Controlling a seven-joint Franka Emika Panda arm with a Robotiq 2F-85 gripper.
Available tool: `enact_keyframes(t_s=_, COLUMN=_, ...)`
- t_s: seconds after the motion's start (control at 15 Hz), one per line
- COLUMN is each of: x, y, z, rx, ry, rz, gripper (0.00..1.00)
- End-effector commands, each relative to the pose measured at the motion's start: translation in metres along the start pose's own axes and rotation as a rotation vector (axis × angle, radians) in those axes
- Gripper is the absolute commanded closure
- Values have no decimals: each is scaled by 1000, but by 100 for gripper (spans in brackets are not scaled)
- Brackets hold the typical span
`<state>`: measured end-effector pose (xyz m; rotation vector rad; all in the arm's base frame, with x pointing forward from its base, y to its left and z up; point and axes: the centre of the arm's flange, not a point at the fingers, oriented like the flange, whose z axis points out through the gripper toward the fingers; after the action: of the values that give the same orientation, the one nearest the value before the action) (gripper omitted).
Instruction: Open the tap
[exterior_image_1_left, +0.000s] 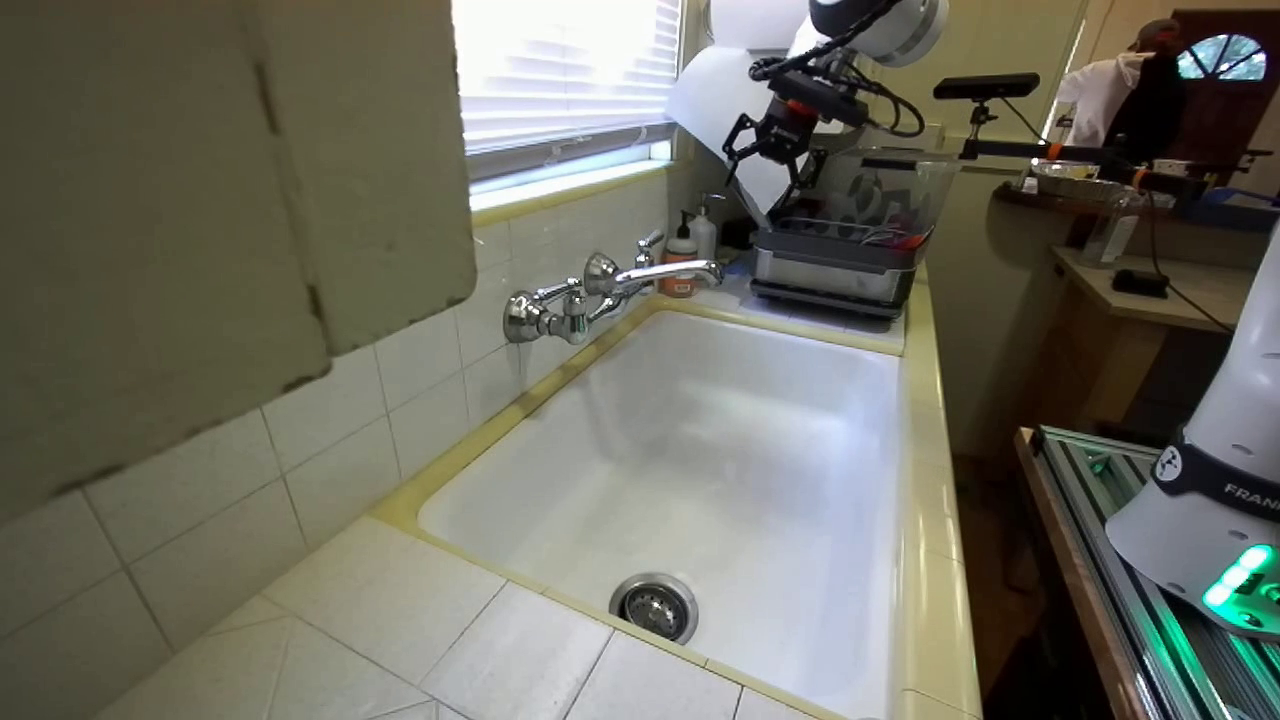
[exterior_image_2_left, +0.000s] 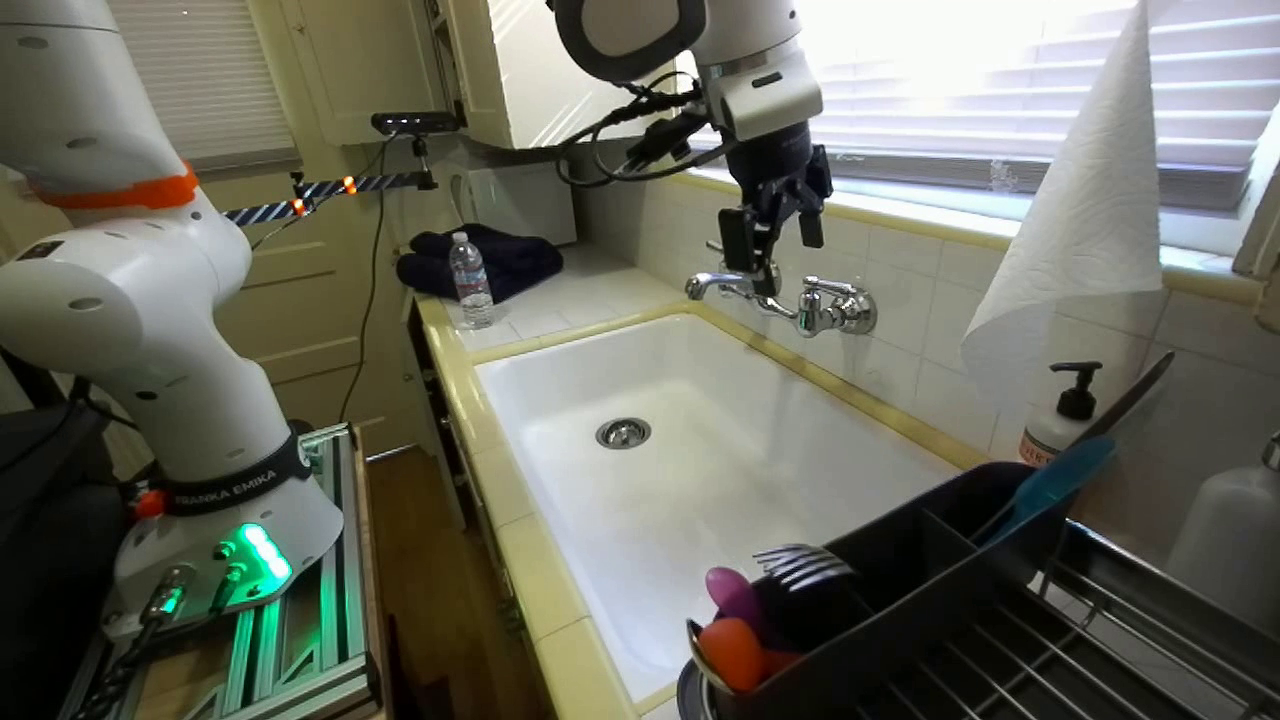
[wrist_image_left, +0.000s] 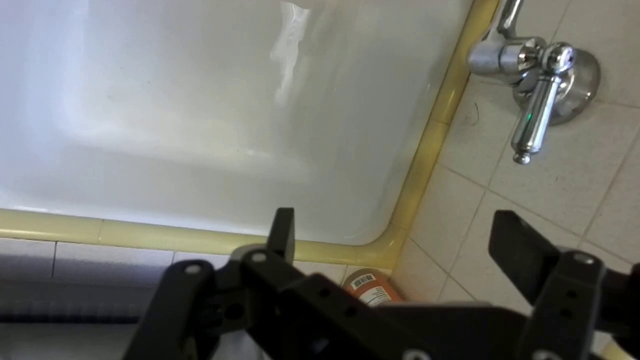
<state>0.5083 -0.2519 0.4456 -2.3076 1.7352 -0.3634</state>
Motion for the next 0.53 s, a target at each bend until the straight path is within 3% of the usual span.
enact_keyframes(t_s=0.0, x=9, y=-21, z=26, rx=20, ry=-3, rz=65, gripper=0)
enact_keyframes(t_s=0.47, x=19, y=-52, z=53, rx=10, ry=-63, rz=58, gripper=0)
